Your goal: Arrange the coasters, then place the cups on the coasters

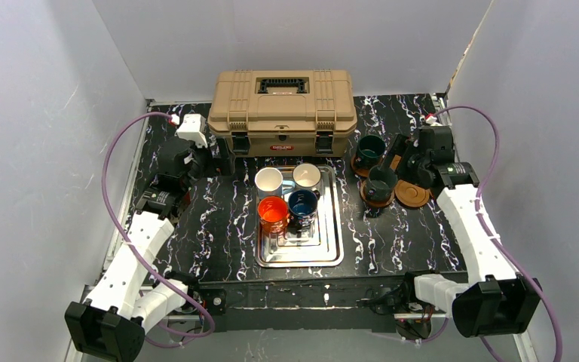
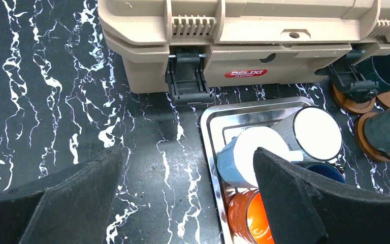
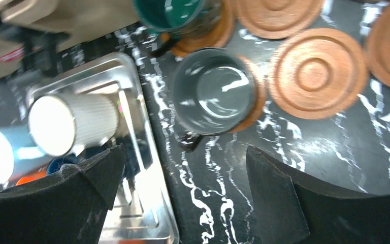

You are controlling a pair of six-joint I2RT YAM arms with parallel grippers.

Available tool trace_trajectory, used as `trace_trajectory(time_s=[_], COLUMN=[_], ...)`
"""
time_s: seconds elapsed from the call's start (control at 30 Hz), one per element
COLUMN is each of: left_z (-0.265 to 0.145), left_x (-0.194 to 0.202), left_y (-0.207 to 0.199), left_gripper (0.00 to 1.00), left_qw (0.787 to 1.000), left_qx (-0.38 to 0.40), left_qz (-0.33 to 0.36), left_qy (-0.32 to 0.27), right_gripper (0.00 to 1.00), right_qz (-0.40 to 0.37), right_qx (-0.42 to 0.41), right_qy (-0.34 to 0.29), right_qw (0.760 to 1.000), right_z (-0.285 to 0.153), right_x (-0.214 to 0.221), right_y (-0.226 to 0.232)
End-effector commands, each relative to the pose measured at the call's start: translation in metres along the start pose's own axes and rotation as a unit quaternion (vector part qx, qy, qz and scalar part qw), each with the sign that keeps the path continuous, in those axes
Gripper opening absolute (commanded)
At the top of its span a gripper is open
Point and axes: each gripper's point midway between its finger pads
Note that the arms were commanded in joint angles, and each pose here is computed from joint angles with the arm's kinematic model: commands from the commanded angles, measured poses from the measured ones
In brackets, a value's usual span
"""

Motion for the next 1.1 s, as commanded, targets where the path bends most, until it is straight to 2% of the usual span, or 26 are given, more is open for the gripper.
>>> trace_trajectory(time_s=[0.0, 0.1, 0.27, 0.47, 0.57, 0.8, 0.97, 1.07], left_z=[0.004, 0.005, 0.005, 0.004, 0.005, 0.004, 0.004, 0.004], left_x=[0.007, 0.007, 0.007, 0.007, 0.007, 0.006, 0.006, 0.006], left_y=[-0.001, -0.001, -0.001, -0.002, -0.002, -0.002, -0.004, -0.004], left_gripper=[0.98, 0.98, 0.98, 0.98, 0.98, 0.98, 0.98, 0.98], left_qw=[1.000, 1.000, 1.000, 1.000, 1.000, 1.000, 1.000, 1.000], left_qx=[0.004, 0.003, 0.004, 0.005, 0.006, 0.006, 0.010, 0.010], left_qz=[-0.003, -0.002, -0.003, -0.002, -0.003, -0.003, -0.004, -0.004], left_qy=[0.010, 0.010, 0.010, 0.010, 0.010, 0.009, 0.009, 0.010], right_gripper=[0.97, 0.98, 0.97, 0.87, 0.82, 0.73, 0.69, 0.63], right_qz=[-0.066, -0.111, -0.196, -0.300, -0.329, -0.285, -0.260, -0.237], right_qx=[-0.168, -0.209, -0.229, -0.235, -0.226, -0.131, -0.111, -0.097], right_qy=[-0.026, -0.034, -0.023, 0.011, 0.028, 0.089, 0.112, 0.110], right_qw=[0.983, 0.971, 0.953, 0.925, 0.917, 0.945, 0.953, 0.960], right_z=[-0.008, -0.016, -0.024, -0.026, -0.020, 0.008, 0.019, 0.026], right_x=[-0.002, -0.001, 0.014, 0.057, 0.075, 0.109, 0.125, 0.126], right_y=[0.054, 0.076, 0.112, 0.157, 0.174, 0.179, 0.181, 0.181])
Point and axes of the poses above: each gripper's point midway between its finger pads, its own z axis out along the fingers, its own y axis along the line the jaws close on, x = y × z, and after that the axes turned 10 degrees about -z, right-handed
